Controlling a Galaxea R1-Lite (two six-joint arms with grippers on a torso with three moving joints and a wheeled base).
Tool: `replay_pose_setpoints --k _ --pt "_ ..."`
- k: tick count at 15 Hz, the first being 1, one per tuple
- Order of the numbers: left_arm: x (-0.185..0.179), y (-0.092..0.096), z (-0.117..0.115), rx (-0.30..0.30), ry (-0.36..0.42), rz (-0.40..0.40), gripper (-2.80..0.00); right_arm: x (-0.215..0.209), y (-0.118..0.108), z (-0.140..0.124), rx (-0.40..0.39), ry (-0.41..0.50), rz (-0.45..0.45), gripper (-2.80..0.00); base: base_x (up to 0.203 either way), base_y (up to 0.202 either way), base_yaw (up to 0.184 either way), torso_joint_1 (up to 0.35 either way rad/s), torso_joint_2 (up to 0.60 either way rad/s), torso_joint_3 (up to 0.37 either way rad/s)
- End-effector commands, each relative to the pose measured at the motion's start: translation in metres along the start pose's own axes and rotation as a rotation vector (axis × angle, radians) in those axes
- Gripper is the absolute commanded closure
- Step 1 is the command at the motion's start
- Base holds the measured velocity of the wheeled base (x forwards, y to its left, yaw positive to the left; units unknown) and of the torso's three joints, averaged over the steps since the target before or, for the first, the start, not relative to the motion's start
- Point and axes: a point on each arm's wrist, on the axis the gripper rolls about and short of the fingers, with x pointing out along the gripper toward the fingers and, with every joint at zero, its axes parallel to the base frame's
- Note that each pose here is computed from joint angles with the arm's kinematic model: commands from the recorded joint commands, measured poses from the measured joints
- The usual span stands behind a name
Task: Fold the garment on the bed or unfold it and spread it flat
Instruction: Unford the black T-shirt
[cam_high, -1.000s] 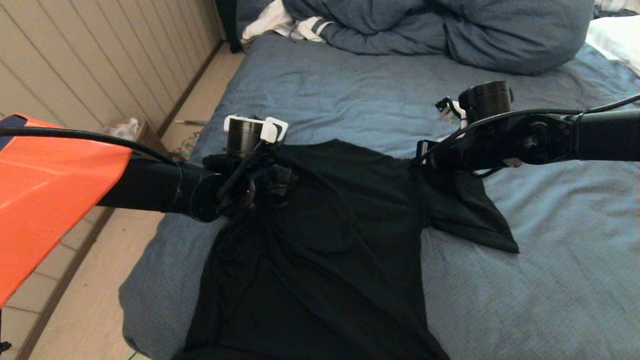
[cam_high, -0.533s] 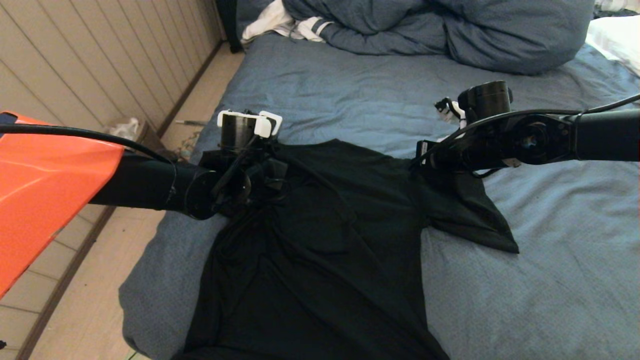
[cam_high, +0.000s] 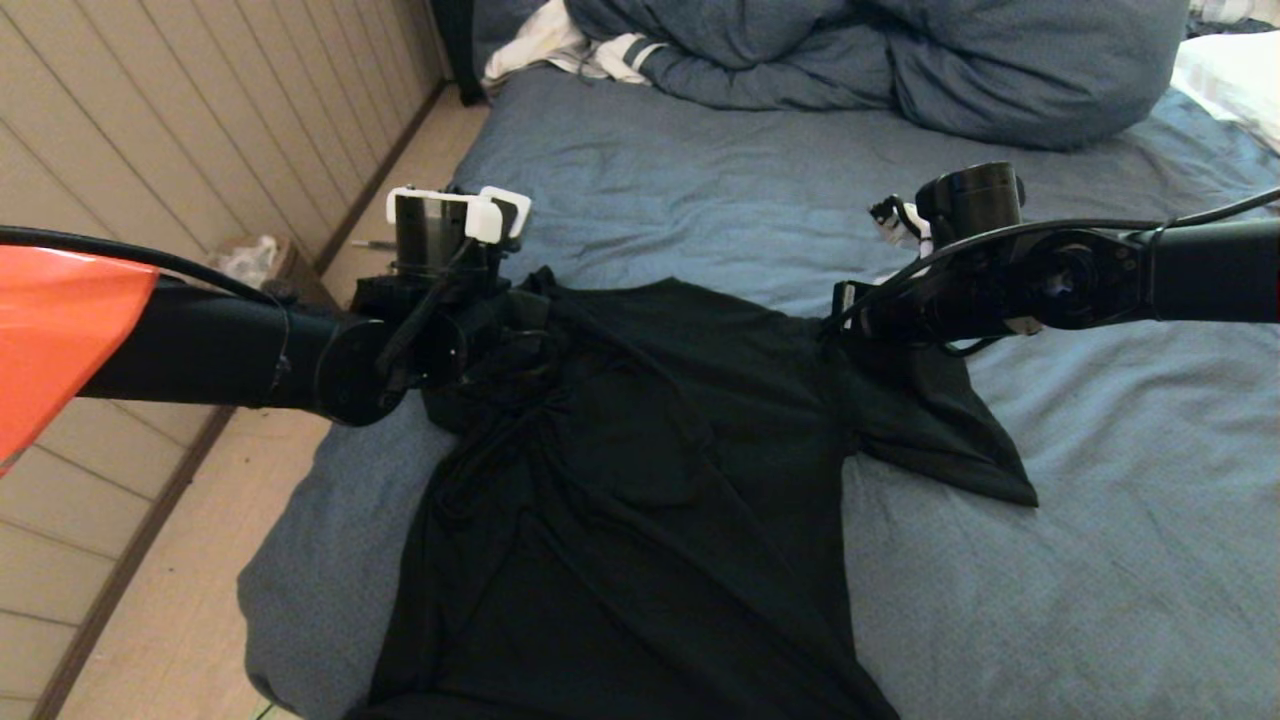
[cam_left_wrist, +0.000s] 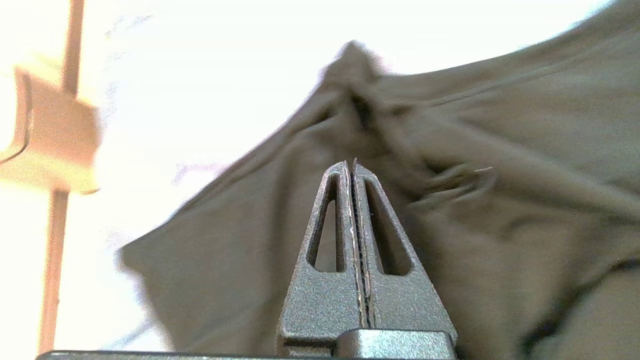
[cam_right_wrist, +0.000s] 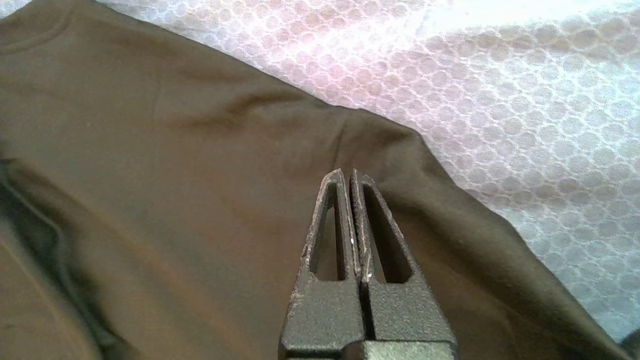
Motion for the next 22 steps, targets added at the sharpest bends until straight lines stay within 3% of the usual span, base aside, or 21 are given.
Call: replay_pose_setpoints --k 1,4,7,8,12,22 --pt "-0.009 0.008 0.004 -0.009 -0.010 0.012 0.00 -0.001 0.000 0.000 0.001 0.001 0.001 0.00 0.000 0.000 0.000 0.000 0.00 0.000" --pt "-0.008 0.007 0.002 -0.004 -0.003 0.004 0.00 -0.001 0.000 0.000 0.001 0.001 0.000 0.00 0.000 0.000 0.000 0.000 0.00 0.000" --pt "-0.011 -0.011 0.001 0.023 -0.005 -0.040 0.00 0.000 0.000 0.000 0.001 0.002 -0.001 0.00 0.000 0.000 0.000 0.000 0.00 0.000" --pt "-0.012 -0.016 0.001 0.030 -0.003 -0.051 -2.80 0.001 0.000 -0.001 0.002 0.004 -0.001 0.00 0.000 0.000 0.000 0.000 0.00 0.000" --pt "-0.012 -0.034 -0.007 0.044 0.008 -0.089 -2.80 0.001 0.000 -0.001 0.001 0.005 -0.001 0.00 0.000 0.000 0.000 0.000 0.00 0.000" --pt "-0.008 -0.045 -0.034 0.057 0.013 -0.102 -2.80 0.005 -0.001 -0.003 0.000 0.011 -0.003 0.00 0.000 0.000 0.000 0.000 0.00 0.000"
